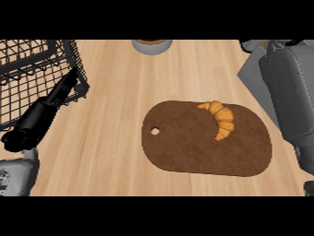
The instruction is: Pick the tomato from the cutting board and place it in the cardboard box
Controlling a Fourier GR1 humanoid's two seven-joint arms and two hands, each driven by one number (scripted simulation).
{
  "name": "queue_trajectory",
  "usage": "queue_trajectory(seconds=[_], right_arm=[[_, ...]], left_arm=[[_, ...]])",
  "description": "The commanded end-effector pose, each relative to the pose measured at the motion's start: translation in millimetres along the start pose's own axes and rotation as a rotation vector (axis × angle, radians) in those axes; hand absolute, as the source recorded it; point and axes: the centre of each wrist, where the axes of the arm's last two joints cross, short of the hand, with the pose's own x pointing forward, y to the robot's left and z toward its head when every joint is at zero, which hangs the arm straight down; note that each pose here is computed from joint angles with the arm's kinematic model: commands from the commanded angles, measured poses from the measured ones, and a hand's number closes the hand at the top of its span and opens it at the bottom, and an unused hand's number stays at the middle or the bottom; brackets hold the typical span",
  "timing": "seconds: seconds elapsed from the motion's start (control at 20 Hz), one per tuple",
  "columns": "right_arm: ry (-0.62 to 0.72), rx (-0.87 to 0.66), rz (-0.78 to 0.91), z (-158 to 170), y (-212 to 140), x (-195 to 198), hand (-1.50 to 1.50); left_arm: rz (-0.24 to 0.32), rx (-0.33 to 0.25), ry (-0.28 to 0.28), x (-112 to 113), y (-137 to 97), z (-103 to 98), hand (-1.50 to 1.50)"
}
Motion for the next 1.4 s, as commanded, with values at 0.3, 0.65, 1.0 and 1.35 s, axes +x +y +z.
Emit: queue_trajectory(seconds=[0.3, 0.65, 1.0, 1.35], right_arm=[[0.15, 0.3, 0.175, -47.2, -13.0, -104.6, 1.5], [0.181, 0.519, 0.204, -51.0, -6.1, -161.5, 1.5], [0.152, 0.722, 0.152, -51.8, -4.4, -191.6, -1.5], [-0.027, 0.449, -0.187, -67.0, -43.3, -181.8, -1.5]], left_arm=[[0.009, -0.002, 0.003, 2.5, -16.5, -2.8, 0.0], [-0.004, -0.019, -0.009, -4.0, -7.1, 2.8, 0.0], [0.012, -0.008, -0.011, 7.1, -6.4, -12.2, 0.0], [0.014, -0.008, -0.001, 10.2, -11.5, -6.7, 0.0]])
